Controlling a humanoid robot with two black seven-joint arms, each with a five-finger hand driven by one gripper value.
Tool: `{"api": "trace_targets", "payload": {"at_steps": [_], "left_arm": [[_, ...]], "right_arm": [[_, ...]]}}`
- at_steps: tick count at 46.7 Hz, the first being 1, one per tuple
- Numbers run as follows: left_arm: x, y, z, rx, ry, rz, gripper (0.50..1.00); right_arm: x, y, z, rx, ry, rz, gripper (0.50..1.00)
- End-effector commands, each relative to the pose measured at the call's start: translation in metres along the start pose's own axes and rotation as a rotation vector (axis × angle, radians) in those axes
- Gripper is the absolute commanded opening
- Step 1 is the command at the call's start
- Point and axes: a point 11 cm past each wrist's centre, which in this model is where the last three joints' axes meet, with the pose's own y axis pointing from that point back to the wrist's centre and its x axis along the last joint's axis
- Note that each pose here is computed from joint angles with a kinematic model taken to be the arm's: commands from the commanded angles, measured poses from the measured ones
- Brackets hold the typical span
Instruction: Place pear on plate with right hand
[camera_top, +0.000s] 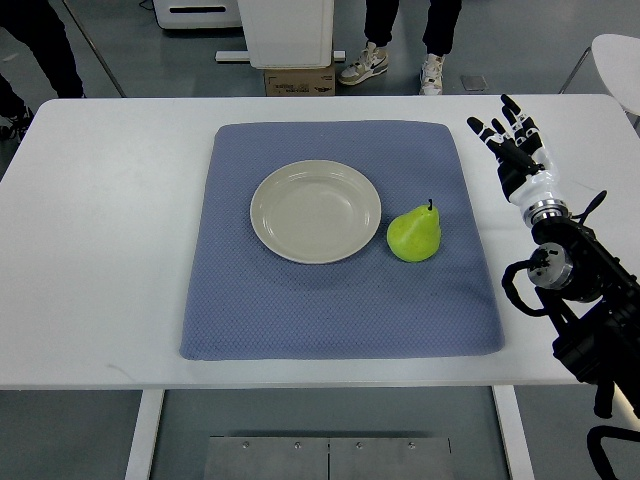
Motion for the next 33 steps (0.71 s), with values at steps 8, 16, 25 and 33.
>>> {"api": "trace_targets", "payload": {"at_steps": [8,16,25,33], "left_arm": [[0.000,0.000,0.000,0.000,0.000,0.001,1.000],[0.000,0.000,0.000,0.000,0.000,0.001,1.000],[0.000,0.000,0.000,0.000,0.000,0.001,1.000],[0.000,0.000,0.000,0.000,0.000,0.001,1.000]], "right_arm": [[0.020,0.004,-0.006,-0.004,0.025,0.014,1.000],[0.049,0.022,-0.007,-0.048,0.078,-0.093,1.000],[0.076,0.040,-0.001,-0.084,0.119,-0.095,1.000],[0.067,0.057,0.003,-0.085,0.161,-0.187,1.000]]}}
